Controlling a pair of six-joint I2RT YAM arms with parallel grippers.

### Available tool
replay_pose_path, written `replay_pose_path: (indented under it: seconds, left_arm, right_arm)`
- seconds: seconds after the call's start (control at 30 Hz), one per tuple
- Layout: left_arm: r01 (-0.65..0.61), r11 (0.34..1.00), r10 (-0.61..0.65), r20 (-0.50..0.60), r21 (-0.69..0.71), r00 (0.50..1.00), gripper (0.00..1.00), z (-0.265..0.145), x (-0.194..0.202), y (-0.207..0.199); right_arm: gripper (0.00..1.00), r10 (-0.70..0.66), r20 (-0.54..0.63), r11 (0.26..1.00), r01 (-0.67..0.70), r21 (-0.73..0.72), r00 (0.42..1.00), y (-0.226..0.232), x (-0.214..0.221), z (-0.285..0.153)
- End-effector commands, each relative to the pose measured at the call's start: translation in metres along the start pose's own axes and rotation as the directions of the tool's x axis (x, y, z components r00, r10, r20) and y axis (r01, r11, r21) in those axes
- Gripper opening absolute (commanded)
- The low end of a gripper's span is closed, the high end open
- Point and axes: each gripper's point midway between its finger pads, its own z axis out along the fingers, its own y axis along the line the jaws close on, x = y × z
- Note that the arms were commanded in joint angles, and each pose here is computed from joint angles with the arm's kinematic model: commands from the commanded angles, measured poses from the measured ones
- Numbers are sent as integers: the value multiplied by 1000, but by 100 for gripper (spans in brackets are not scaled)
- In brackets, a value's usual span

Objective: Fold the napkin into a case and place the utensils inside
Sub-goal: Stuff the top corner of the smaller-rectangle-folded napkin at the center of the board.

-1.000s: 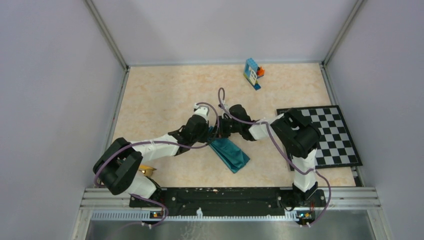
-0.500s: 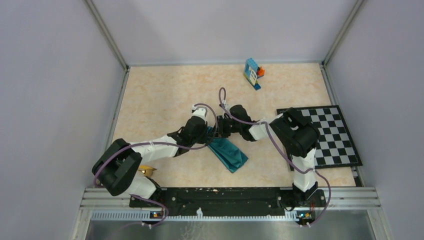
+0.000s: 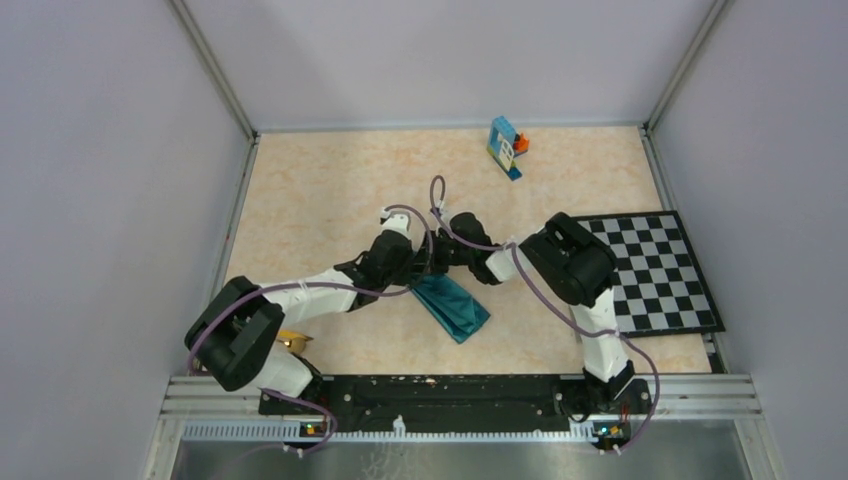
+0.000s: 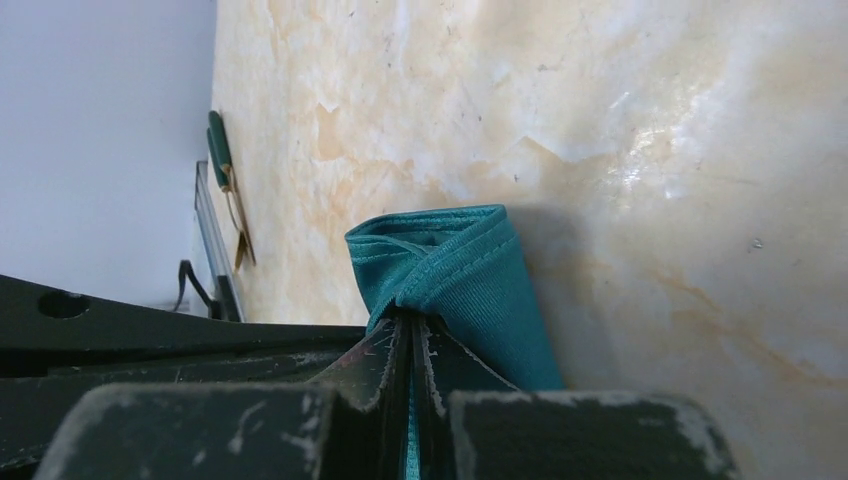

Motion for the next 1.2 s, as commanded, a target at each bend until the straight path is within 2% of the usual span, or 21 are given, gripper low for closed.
replay_pose_path:
  seconds: [0.0, 0.1, 0.17, 0.37, 0.43, 0.57, 0.6, 0.63, 0.7, 0.9, 1.03, 1.17]
  left_arm:
    - [28, 999, -27, -27, 35, 999, 0, 8, -1, -15]
    - [43, 999, -43, -49, 18, 998, 4, 5, 4, -9]
    - [50, 998, -49, -42, 30, 998, 10, -2, 2, -8]
    - [79, 995, -79, 3, 68, 997, 48, -29, -17, -10]
    - [100, 993, -100, 0, 68, 995, 53, -34, -19, -7]
    - [151, 987, -152, 0, 60, 988, 54, -36, -23, 4]
    - [161, 985, -161, -6, 57, 987, 51, -34, -23, 7]
    - [170, 984, -169, -15, 52, 985, 43, -31, -22, 10]
    - [194, 980, -193, -40, 31, 980, 35, -25, -20, 16]
    - [211, 977, -209, -120, 10, 971, 26, 6, -1, 20]
    - [236, 971, -229, -155, 29, 961, 23, 22, 13, 14]
    - [245, 969, -237, -157, 27, 959, 23, 21, 19, 15]
  right_arm:
    - [0, 32, 45, 996, -29, -79, 998, 16, -6, -1]
    - [0, -12, 22, 995, 14, -95, 1000, 18, -10, -21]
    - [5, -48, 3, 995, 49, -83, 999, 20, -12, -35]
    - [13, -91, 27, 996, 91, -22, 996, 18, -19, -57]
    - [13, -82, 39, 997, 82, -5, 996, 13, -22, -58]
    - [5, -58, 46, 998, 59, -2, 997, 6, -25, -50]
    - [3, -53, 50, 999, 53, -4, 997, 5, -26, -48]
    - [0, -48, 53, 999, 48, -7, 997, 4, -27, -45]
    - [0, -41, 52, 999, 42, -13, 998, 3, -29, -41]
    - [0, 3, 78, 1000, -3, -5, 997, -8, -35, -24]
    - [0, 59, 152, 998, -55, -29, 987, -9, -49, -14]
    - [0, 117, 218, 992, -123, 14, 969, -17, -60, -11]
